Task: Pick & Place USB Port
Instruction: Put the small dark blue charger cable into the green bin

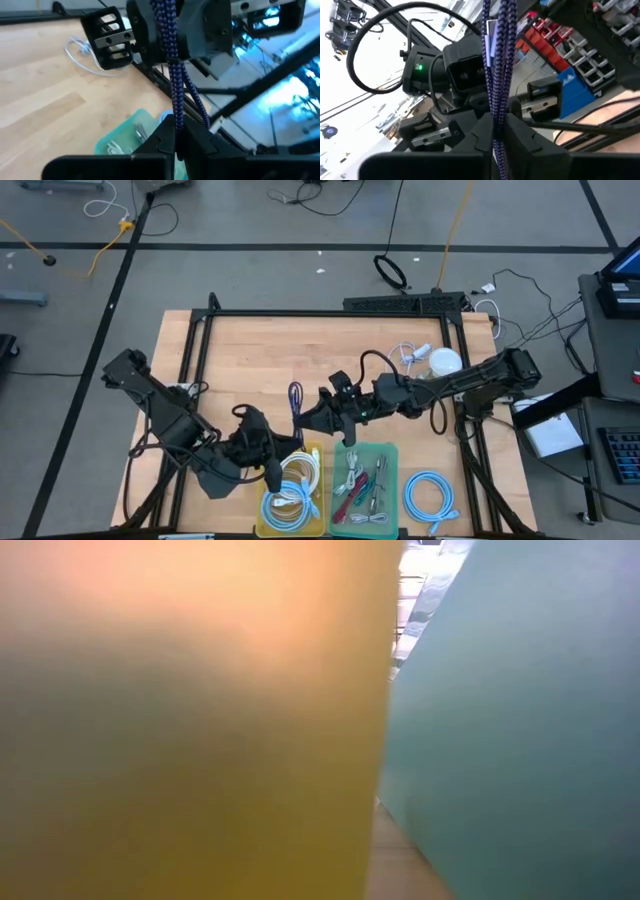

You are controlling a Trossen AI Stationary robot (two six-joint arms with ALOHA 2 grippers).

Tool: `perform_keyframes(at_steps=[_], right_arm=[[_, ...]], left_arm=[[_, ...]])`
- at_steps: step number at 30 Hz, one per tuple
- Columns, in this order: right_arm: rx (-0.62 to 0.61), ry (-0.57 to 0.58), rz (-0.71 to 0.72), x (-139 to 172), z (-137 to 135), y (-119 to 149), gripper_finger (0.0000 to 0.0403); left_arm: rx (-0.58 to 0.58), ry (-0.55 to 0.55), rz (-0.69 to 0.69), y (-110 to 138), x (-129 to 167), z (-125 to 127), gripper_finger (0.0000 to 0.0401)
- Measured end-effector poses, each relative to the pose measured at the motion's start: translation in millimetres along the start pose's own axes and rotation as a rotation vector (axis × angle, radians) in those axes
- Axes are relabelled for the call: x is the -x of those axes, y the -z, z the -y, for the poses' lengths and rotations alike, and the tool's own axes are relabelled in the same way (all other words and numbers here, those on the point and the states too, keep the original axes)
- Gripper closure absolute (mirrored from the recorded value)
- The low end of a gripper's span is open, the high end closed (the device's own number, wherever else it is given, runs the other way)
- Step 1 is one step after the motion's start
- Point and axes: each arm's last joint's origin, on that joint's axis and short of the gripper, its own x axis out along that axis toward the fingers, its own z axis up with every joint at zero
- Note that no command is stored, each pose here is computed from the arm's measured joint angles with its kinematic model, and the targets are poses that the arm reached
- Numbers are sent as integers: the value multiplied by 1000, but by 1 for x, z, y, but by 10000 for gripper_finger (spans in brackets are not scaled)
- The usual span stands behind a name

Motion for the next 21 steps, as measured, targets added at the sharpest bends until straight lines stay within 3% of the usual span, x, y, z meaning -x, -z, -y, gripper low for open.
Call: perform_keyframes(at_steps=[8, 13, 18, 21], right_arm=[[-89, -54, 50, 6, -18, -6, 395], [-97, -165, 136, 14, -38, -18, 395], [-27, -197, 187, 24, -52, -27, 395], [145, -242, 81, 26, -54, -24, 395]], left_arm=[[29, 148, -168, -11, 45, -1, 351], [46, 167, -64, -24, 78, -5, 347], [35, 116, 59, -27, 93, -9, 346], [22, 69, 68, -26, 91, -14, 346]])
